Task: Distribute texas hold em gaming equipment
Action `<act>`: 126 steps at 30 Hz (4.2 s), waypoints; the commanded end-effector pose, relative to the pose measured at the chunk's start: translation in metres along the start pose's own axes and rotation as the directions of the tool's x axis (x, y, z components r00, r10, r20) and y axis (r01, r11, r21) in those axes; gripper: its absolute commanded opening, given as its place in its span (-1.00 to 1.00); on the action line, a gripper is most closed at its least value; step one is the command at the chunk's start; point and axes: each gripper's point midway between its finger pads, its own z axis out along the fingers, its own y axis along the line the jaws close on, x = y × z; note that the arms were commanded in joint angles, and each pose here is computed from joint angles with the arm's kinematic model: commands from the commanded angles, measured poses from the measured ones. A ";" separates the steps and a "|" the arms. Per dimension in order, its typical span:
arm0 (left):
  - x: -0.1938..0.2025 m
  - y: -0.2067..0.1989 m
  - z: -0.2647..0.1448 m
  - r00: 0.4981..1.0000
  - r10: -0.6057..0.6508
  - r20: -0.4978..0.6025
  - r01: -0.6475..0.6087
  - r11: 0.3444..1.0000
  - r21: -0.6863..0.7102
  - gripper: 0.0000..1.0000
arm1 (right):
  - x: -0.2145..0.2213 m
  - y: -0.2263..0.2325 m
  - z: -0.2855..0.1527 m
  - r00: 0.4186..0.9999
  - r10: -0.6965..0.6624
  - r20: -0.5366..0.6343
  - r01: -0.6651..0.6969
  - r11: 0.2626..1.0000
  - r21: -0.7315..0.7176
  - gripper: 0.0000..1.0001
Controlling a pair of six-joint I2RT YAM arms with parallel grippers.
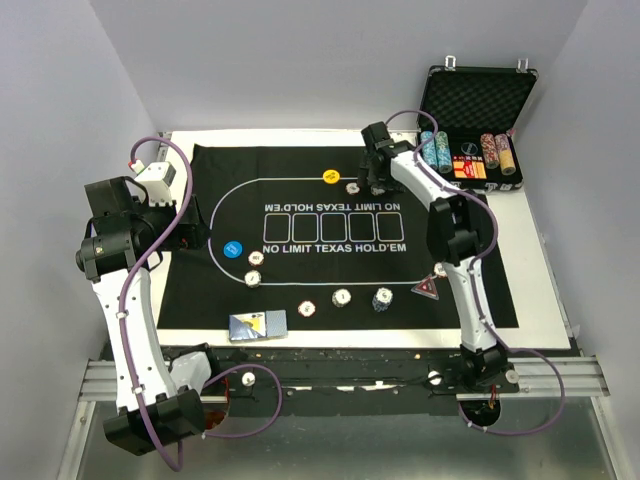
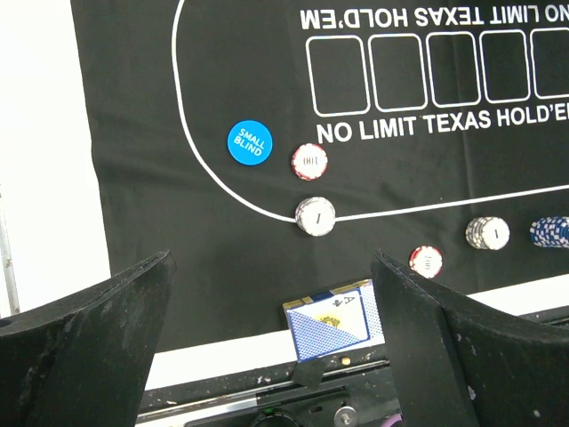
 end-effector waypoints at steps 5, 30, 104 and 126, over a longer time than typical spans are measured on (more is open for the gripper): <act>-0.007 -0.008 -0.013 0.999 0.013 0.042 -0.014 1.000 0.009 0.98 | 0.009 0.015 -0.145 0.990 -0.056 0.128 0.062 0.997 -0.046 0.88; -0.003 -0.013 -0.020 0.998 -0.002 0.060 0.002 1.000 0.005 0.98 | 0.290 0.060 -0.198 0.932 -0.345 -0.111 0.312 0.920 -0.236 0.91; -0.003 -0.007 -0.016 0.998 0.004 0.059 -0.003 1.000 -0.013 0.98 | 0.308 0.028 -0.193 0.918 -0.363 -0.157 0.341 0.928 -0.153 -0.14; -0.004 -0.006 -0.018 0.998 0.014 0.061 -0.013 1.000 -0.020 0.97 | 0.187 -0.065 -0.173 0.992 -0.114 -0.053 0.114 0.993 0.006 -0.29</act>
